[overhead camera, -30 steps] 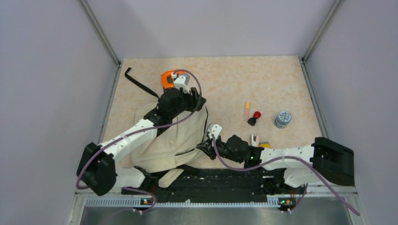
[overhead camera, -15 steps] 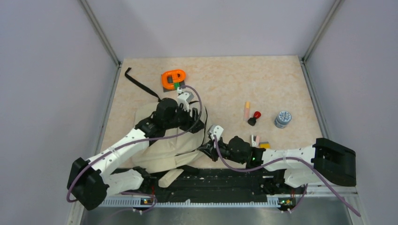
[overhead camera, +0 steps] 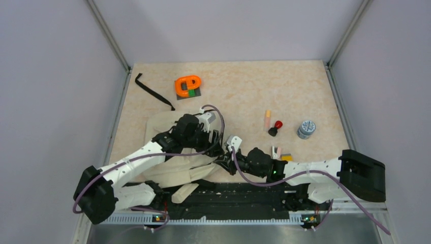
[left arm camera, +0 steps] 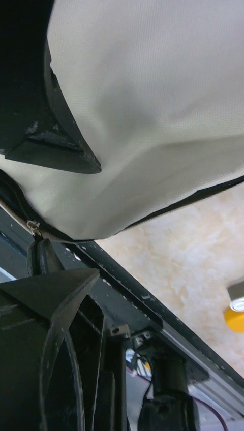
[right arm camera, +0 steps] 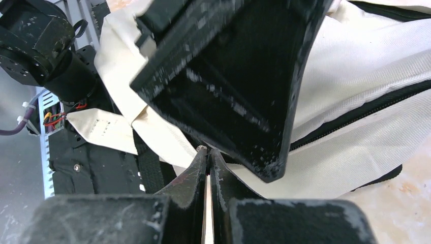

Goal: Pack the student bag
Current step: Zip the student bag at the center of the board.

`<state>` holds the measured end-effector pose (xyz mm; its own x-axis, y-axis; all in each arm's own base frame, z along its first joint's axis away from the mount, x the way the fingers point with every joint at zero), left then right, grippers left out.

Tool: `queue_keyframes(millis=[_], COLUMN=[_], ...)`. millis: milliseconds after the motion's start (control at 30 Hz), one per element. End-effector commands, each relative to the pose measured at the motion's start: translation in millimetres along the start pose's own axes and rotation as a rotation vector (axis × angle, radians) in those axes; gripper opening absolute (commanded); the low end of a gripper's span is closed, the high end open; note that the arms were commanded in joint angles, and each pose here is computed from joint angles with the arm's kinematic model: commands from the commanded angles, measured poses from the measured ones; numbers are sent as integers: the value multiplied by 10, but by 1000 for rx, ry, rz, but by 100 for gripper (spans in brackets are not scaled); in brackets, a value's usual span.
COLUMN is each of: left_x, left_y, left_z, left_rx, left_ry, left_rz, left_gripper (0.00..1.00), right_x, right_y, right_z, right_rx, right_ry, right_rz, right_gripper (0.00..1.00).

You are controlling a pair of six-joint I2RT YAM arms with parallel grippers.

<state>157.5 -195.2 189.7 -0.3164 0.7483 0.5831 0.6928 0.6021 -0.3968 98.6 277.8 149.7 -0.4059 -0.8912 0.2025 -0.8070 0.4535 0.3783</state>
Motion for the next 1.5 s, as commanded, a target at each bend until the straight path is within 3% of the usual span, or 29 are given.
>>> queue_keyframes(millis=[0, 100, 233, 333, 767, 1067, 1467], left_x=[-87, -129, -188, -214, -214, -184, -96], left_y=[-10, -63, -131, -159, -204, -162, -34], left_z=[106, 49, -147, -363, -1294, -1616, -1744], left_rx=[-3, -5, -8, -25, -112, -112, -121], left_ry=[67, 50, -9, -112, -561, -729, -860], left_rz=[-20, 14, 58, 53, -47, -95, -205], left_gripper=[65, 37, 8, 0, 0, 0, 0], right_x=[1, 0, -7, -21, -154, -347, -507], right_y=[49, 52, 60, 69, 245, 403, 593], right_z=[-135, -147, -163, -172, -214, -208, -266], right_rx=[-2, -2, 2, 8, -16, -37, -66], right_ry=[-52, -55, -53, -32, -52, -64, -102], right_rz=[-24, -23, -26, -23, -98, -144, -190], right_gripper=[0, 0, 0, 0, 0, 0, 0])
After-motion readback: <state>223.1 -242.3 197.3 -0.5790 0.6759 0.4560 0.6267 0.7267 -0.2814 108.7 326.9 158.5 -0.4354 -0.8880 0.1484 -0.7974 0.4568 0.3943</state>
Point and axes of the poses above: each gripper's point midway between its finger pads, its own x axis back along the fingers, its own y axis along the line the jaws close on, z = x × y, the point moved 9 cm from there along x, back along the fingers, and after that the axes turned 13 degrees about -x, right-handed, at the moved point
